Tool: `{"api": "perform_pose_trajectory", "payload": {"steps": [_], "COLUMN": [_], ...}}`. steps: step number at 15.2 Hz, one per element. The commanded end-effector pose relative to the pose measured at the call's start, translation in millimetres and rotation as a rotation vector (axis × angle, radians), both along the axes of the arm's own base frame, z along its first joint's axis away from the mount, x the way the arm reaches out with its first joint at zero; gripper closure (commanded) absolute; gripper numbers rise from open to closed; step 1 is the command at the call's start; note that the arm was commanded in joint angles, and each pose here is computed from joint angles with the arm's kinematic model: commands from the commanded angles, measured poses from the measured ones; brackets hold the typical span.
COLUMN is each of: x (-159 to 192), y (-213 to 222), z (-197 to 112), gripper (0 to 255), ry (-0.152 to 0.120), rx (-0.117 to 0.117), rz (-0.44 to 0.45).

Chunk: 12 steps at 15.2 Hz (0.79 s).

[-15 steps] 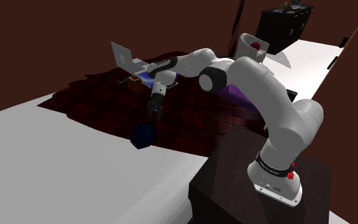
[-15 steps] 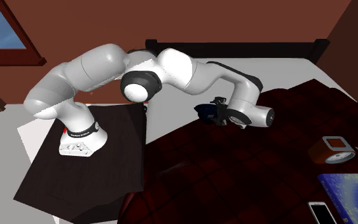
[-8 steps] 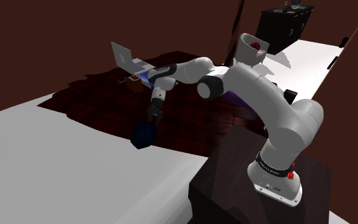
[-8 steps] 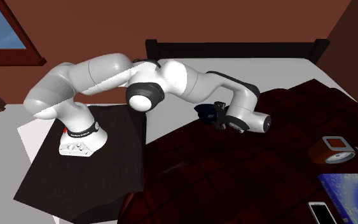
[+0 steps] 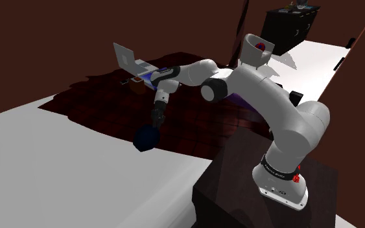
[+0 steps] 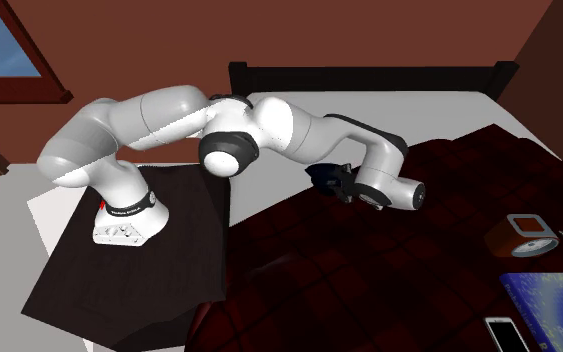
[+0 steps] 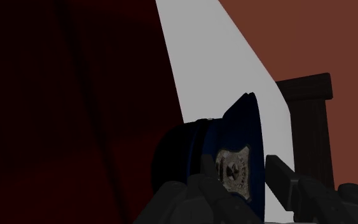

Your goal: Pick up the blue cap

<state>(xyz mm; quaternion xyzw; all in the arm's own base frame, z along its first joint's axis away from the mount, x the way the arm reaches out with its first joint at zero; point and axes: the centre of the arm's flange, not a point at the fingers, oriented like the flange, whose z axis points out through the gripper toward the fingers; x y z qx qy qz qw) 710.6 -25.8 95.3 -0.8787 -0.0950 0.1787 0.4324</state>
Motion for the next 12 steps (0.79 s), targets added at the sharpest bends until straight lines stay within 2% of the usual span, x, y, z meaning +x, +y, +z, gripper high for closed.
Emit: {"api": "perform_pose_trajectory", "payload": {"steps": [1,4,12], "x": [-0.2,0.4,0.3], "y": [0.4,0.4,0.4], "z": [-0.6,-0.5,41.7], "gripper": [255,255,255], "ry": [0.001,0.001,0.001], "rx": [0.000,0.000,0.000], "rz": [0.000,0.000,0.000]}}
